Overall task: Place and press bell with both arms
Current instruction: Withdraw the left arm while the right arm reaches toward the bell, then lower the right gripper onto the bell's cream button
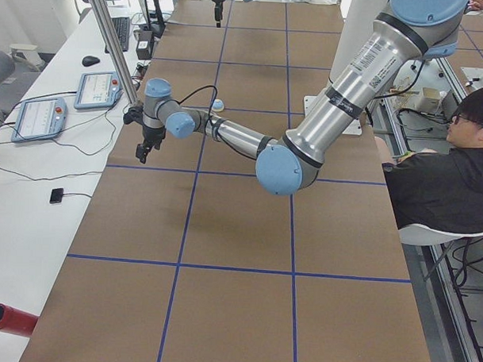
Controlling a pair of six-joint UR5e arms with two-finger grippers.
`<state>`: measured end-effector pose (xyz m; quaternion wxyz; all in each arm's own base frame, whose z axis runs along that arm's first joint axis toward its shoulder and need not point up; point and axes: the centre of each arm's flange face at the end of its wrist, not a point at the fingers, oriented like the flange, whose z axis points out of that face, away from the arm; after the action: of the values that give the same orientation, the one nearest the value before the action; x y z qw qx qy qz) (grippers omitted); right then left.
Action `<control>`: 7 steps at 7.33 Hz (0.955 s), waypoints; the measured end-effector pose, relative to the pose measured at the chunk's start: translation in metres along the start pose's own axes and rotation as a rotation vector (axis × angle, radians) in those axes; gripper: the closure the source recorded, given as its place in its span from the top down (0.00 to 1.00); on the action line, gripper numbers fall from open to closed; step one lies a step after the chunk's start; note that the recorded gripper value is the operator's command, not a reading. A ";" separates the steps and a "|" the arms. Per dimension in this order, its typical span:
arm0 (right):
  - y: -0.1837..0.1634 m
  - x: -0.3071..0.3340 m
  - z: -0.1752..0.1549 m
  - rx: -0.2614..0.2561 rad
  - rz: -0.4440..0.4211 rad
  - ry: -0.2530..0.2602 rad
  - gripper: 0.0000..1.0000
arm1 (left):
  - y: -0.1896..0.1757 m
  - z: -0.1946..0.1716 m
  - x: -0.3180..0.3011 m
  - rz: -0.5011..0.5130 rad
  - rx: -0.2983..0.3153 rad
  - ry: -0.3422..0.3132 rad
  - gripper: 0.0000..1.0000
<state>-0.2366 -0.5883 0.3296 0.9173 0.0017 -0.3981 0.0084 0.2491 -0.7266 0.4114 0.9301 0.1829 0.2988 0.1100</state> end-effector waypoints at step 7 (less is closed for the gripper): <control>-0.010 -0.283 0.087 0.044 0.246 -0.008 0.40 | 0.114 -0.008 -0.122 -0.003 -0.112 -0.044 1.00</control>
<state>-0.4933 -0.6028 0.1822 0.9074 -0.0271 -0.3988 0.1298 0.1361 -0.6588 0.5142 0.9454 0.1327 0.2718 0.1212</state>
